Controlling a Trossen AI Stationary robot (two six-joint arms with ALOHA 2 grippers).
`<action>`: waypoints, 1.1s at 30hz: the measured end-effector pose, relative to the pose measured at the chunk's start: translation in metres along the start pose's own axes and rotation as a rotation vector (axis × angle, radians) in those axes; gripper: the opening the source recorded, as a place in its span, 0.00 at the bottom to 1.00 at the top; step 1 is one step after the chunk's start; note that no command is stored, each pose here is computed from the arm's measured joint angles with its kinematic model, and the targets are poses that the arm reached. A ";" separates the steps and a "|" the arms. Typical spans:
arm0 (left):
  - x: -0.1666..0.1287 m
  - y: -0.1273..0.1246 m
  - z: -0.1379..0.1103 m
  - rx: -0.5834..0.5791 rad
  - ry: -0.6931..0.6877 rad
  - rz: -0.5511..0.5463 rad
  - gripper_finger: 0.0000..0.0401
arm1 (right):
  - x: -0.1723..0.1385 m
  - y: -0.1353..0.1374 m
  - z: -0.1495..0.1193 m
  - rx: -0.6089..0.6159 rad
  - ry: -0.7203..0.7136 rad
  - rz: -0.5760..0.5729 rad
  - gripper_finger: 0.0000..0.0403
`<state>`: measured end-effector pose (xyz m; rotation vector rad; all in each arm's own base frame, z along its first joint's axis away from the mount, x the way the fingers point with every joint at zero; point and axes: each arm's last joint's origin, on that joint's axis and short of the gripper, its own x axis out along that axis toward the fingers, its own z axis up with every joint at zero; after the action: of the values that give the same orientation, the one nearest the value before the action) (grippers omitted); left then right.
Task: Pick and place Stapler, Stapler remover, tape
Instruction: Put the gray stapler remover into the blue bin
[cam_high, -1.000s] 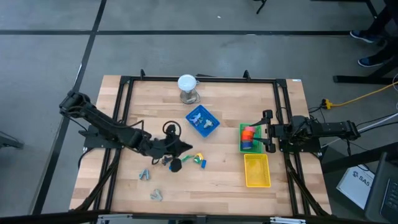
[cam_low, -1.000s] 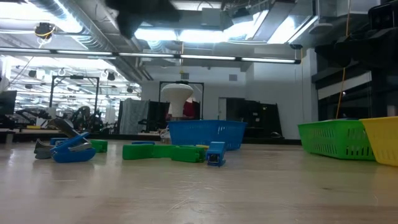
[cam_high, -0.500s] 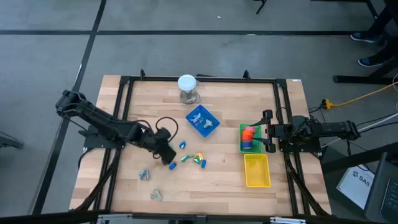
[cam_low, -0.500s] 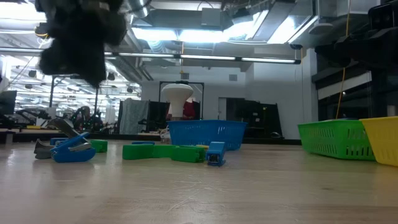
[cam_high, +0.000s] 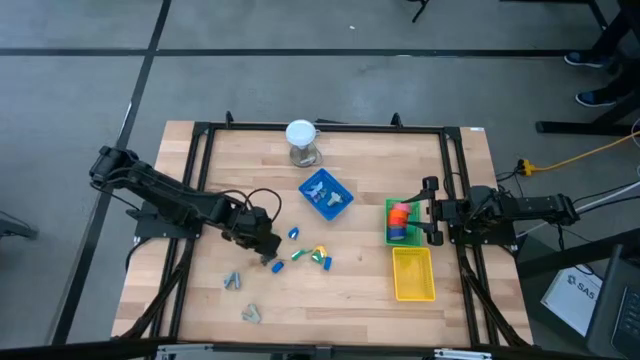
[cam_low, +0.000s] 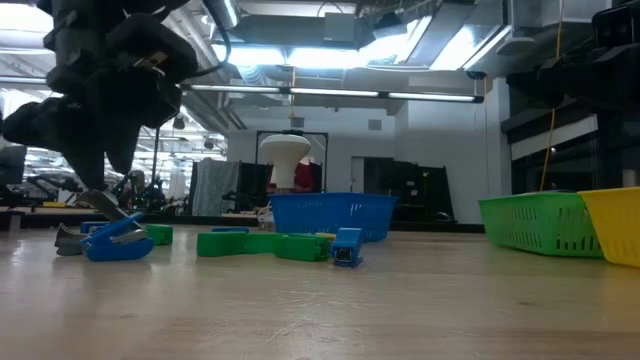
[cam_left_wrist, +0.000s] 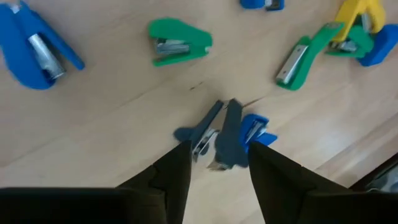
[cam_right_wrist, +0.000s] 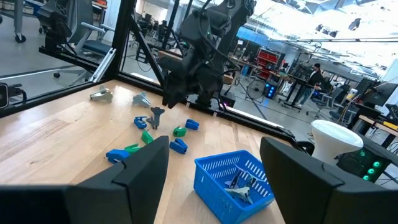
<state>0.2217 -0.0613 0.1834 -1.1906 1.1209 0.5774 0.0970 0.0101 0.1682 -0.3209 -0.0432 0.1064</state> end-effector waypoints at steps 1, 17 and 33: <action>0.001 0.000 0.000 0.002 -0.001 -0.009 0.38 | 0.000 0.000 0.000 0.000 0.000 0.000 0.64; 0.019 0.012 0.000 0.050 0.005 -0.102 0.22 | 0.000 0.000 0.000 0.000 0.000 0.000 0.64; 0.019 0.009 -0.001 0.148 0.038 -0.144 0.01 | 0.000 0.000 0.000 0.000 0.000 0.000 0.64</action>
<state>0.2207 -0.0632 0.1621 -1.1465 1.0803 0.3564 0.0970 0.0101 0.1682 -0.3209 -0.0433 0.1063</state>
